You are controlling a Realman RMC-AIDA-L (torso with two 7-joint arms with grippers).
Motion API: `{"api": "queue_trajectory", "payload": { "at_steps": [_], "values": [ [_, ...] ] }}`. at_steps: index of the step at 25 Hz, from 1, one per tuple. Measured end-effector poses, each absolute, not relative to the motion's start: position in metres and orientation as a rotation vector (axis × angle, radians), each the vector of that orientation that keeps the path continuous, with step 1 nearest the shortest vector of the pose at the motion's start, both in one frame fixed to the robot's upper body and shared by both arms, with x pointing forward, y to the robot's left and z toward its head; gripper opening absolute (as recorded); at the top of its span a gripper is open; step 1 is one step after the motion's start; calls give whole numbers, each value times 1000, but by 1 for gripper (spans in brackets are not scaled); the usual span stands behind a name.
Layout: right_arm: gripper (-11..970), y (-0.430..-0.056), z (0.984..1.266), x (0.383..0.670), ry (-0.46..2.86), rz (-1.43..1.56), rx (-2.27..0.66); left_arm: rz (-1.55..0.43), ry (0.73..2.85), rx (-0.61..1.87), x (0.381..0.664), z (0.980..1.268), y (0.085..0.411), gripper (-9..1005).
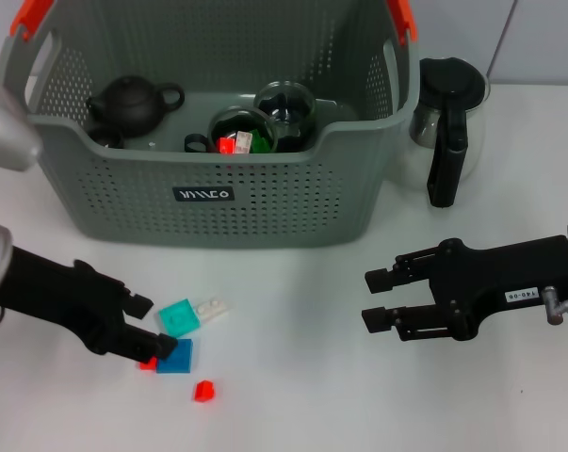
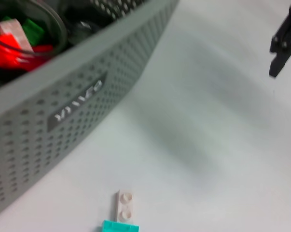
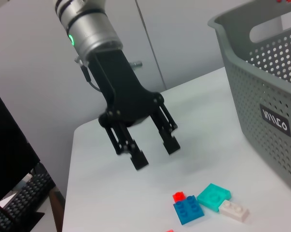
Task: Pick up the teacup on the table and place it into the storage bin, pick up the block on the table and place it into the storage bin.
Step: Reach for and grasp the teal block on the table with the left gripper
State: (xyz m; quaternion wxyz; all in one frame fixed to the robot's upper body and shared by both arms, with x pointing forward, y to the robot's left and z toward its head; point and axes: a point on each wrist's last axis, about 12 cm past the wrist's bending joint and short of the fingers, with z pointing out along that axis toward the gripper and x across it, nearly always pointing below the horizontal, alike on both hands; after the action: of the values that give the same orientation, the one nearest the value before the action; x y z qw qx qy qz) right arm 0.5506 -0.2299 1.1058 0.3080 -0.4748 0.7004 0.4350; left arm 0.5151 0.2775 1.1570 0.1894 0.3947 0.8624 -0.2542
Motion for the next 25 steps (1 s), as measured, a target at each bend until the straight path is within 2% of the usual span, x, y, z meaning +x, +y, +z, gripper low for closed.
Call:
{"api": "queue_trajectory", "payload": {
  "at_steps": [6,14,25],
  "values": [
    [562,-230,1106,551,1849,1148,-1257,-677,2441,1195,521,1143,262,661],
    [563,-230,1106,551,1848,1144,-1257,-450,2416,1328,537,1132,238,659],
    [562,-231,1105,551,1852,1138,-1252,-384,2424,1290,553,1115,220,640]
  ]
}}
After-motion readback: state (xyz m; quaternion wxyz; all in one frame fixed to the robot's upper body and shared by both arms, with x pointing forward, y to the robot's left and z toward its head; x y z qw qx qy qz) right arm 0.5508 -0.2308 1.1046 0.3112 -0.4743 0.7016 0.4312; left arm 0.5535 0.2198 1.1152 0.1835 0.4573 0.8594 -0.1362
